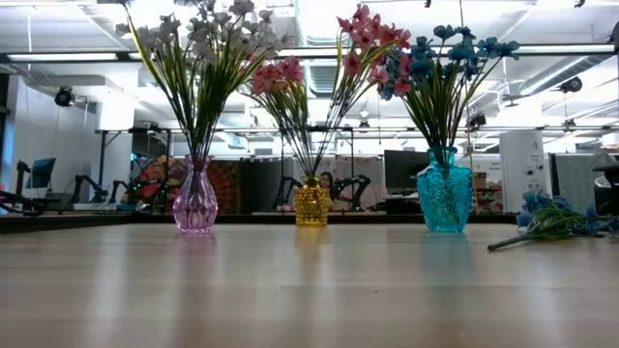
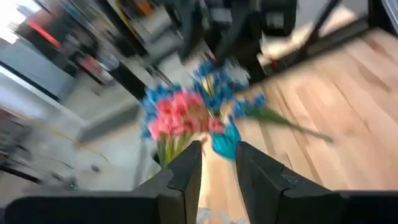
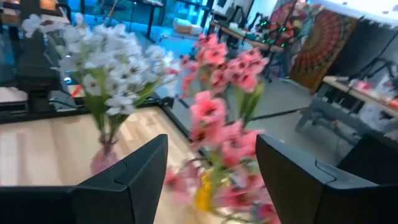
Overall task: Sort flowers into vase by color
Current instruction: Put the pink flowers into the yellow vase
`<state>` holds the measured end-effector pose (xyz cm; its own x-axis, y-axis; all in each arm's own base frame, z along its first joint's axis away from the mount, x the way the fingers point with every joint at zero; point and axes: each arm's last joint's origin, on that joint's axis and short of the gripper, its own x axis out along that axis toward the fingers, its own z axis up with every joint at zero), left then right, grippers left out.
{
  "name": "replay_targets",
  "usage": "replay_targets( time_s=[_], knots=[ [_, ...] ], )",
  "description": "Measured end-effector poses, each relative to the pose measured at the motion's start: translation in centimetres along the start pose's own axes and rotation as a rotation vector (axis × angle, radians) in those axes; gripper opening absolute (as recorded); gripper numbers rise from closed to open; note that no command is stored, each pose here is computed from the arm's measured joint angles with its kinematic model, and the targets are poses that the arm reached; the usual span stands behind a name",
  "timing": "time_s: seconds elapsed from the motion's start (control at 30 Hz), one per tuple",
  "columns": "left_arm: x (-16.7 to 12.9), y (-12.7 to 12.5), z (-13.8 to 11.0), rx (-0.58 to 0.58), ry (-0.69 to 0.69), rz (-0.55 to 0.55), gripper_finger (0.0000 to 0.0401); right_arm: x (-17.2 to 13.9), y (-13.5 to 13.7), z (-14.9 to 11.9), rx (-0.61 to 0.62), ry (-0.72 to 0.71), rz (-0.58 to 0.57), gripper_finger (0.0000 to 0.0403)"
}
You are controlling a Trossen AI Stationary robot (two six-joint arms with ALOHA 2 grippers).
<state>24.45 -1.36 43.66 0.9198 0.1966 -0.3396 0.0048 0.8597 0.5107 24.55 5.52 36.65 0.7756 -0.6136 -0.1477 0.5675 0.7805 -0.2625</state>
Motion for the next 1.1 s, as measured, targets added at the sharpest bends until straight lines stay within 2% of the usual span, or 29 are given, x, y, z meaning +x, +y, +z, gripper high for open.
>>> replay_targets(
  time_s=[0.13,0.2,0.37,0.53,0.7,0.93,1.1],
  knots=[
    [2.7,2.9,-0.2,-0.013,0.117,-0.179,0.0078,-0.7,-1.1,0.5,-0.013,-0.023,-0.001,0.0236],
    [4.1,3.7,-0.3,-0.023,0.138,-0.225,0.0078,-0.9,-1.4,0.7,-0.019,-0.029,-0.001,0.0236],
    [7.6,4.9,-0.4,-0.025,0.206,-0.176,0.0078,-1.3,-2.0,0.9,-0.011,-0.042,-0.003,0.0237],
    [8.9,6.1,-0.5,-0.02,0.282,-0.073,0.0096,-1.4,-2.1,0.9,-0.029,-0.036,-0.002,0.0237],
    [8.9,7.4,0.0,-0.012,0.269,-0.017,0.0141,-1.4,-2.2,0.7,-0.07,-0.024,-0.002,0.0237],
    [12.8,6.7,-2.5,-0.044,0.381,-0.052,0.0247,-1.5,-2.2,0.6,-0.112,-0.02,-0.002,0.0237],
    [15.3,6.6,-3.9,-0.068,0.469,0.005,0.0299,-1.5,-2.2,0.6,-0.124,-0.02,-0.003,0.0237]
  ],
)
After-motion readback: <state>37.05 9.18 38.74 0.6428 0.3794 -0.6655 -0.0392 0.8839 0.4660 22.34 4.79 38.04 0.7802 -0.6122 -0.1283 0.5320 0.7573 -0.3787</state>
